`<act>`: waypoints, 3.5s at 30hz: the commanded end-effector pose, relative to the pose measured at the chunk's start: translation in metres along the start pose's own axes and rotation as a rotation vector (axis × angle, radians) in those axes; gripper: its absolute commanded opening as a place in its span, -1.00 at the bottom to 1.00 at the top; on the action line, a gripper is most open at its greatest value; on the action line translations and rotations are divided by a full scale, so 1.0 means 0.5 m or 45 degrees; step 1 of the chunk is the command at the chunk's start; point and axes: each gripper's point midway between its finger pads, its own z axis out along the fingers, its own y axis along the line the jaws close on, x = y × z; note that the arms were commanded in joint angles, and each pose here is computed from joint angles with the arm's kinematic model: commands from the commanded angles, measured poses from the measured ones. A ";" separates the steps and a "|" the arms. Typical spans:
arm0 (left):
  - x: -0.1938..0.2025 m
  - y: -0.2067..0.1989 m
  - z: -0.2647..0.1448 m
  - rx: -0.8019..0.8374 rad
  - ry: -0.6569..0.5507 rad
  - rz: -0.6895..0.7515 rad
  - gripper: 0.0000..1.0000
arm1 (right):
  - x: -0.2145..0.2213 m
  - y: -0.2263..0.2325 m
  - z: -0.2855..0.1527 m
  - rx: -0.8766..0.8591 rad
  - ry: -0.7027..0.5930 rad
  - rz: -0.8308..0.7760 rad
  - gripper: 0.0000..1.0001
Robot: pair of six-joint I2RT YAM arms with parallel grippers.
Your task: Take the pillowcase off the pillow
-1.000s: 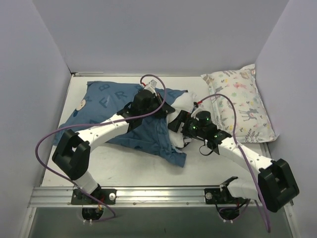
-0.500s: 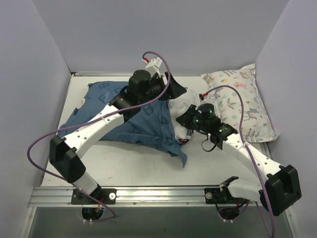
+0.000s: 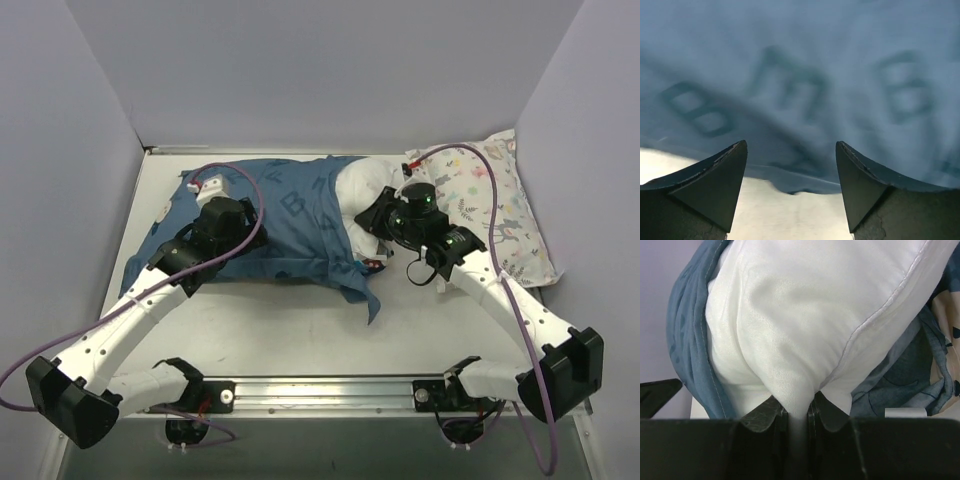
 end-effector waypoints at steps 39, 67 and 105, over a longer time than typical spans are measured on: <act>-0.160 0.147 0.089 -0.210 -0.266 -0.343 -1.00 | -0.160 0.074 -0.072 -0.077 -0.210 -0.045 -1.00; -0.237 0.353 0.215 -0.468 -0.127 -0.311 -1.00 | -0.139 0.158 -0.160 -0.326 -0.094 -0.144 -1.00; -0.079 -0.150 0.237 0.372 0.270 0.788 0.95 | 0.438 -0.097 0.020 -0.014 0.471 -0.341 -1.00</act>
